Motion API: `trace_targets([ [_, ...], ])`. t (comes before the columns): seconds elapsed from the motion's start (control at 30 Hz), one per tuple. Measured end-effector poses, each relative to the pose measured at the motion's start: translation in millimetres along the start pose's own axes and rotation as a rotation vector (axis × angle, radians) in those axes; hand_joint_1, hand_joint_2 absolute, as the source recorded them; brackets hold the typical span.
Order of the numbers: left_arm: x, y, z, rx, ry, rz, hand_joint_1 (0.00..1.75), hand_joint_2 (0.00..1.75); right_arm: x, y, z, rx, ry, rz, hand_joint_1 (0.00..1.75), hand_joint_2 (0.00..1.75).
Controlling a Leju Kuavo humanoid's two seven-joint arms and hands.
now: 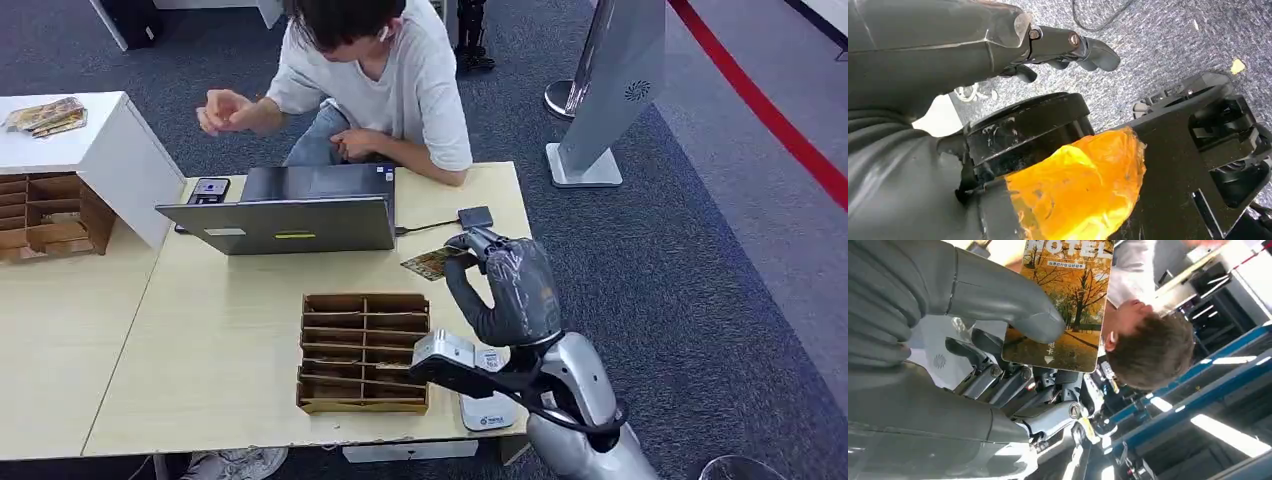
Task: Pass the card to the sensor for recognition and then transmit it.
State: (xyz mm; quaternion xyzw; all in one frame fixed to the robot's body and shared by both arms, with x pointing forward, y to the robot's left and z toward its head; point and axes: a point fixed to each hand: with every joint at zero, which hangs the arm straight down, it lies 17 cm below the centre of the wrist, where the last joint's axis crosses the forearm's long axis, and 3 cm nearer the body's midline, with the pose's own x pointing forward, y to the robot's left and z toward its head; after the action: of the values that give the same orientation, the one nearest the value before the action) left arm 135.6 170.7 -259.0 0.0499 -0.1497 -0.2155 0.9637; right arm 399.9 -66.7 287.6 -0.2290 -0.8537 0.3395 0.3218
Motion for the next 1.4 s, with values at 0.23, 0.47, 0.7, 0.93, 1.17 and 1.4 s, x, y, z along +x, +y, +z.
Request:
trace_targets([
  [0.23,-1,2,0,0.011,-0.002,0.008,0.00,0.00,0,11,8,0.051,0.016,-0.166,1.75,1.75],
  [0.47,-1,4,0,0.028,-0.009,0.017,0.00,0.00,-3,25,25,0.111,0.060,-0.400,1.75,1.75],
  [0.7,1,10,0,0.077,0.001,0.024,0.00,0.00,-20,45,70,0.195,0.169,-0.723,1.75,1.75],
  [0.93,9,10,0,0.092,-0.008,0.033,0.00,0.00,-38,70,112,0.309,0.273,-0.797,1.75,1.75],
  [1.17,10,13,0,0.103,-0.010,0.035,0.00,0.00,-53,89,143,0.410,0.334,-0.795,1.75,1.75],
  [1.4,11,14,0,0.110,-0.010,0.041,0.00,0.00,-72,112,166,0.476,0.442,-0.731,1.75,1.75],
])
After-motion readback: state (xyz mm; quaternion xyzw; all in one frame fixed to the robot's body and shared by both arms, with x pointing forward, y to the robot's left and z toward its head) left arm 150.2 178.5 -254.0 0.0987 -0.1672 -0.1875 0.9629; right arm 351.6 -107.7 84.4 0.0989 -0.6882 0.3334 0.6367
